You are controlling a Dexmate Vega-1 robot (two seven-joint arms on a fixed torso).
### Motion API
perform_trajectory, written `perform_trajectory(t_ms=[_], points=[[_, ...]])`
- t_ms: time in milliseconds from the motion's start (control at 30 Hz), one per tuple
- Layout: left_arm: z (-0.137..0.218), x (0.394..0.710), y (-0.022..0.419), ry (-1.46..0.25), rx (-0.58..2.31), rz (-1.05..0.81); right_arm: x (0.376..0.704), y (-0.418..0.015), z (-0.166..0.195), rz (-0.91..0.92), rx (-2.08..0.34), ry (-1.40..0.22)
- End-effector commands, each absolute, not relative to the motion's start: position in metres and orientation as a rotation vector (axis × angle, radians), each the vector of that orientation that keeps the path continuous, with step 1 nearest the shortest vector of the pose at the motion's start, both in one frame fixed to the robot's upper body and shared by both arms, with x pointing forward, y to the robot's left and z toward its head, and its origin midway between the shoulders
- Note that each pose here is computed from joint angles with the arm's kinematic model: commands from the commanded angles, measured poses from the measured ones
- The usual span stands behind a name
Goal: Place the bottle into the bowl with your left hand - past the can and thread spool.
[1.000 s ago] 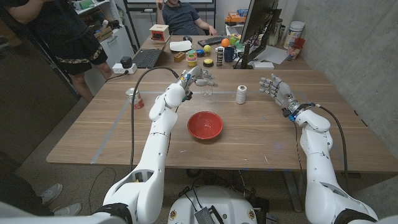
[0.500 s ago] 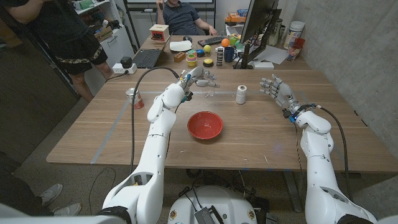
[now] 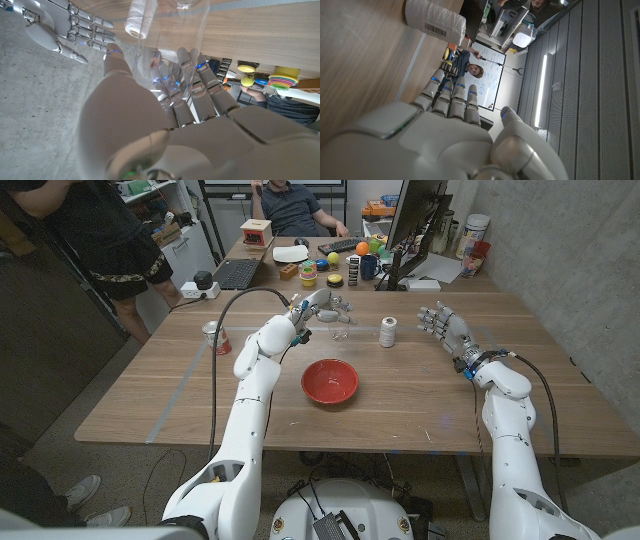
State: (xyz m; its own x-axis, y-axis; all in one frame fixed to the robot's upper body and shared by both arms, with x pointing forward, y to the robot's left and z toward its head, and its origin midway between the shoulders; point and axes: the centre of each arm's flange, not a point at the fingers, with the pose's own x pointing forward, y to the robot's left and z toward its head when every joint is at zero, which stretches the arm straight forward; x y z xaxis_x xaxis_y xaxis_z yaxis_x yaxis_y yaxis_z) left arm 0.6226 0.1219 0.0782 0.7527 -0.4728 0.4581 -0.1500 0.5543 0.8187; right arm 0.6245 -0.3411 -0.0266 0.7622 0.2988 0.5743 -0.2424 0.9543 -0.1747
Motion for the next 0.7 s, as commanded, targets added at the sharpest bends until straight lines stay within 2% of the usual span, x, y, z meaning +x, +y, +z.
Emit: perform_trajectory(t_ms=[33,700], points=[[0.076,0.614,0.120,-0.741,1.012,-0.275,0.620,-0.335,-0.032,0.283,-0.089,-0.639],[0.067,0.594,0.116,-0.761,1.055,-0.382,0.611,-0.331,-0.037,0.271,-0.086,-0.643]])
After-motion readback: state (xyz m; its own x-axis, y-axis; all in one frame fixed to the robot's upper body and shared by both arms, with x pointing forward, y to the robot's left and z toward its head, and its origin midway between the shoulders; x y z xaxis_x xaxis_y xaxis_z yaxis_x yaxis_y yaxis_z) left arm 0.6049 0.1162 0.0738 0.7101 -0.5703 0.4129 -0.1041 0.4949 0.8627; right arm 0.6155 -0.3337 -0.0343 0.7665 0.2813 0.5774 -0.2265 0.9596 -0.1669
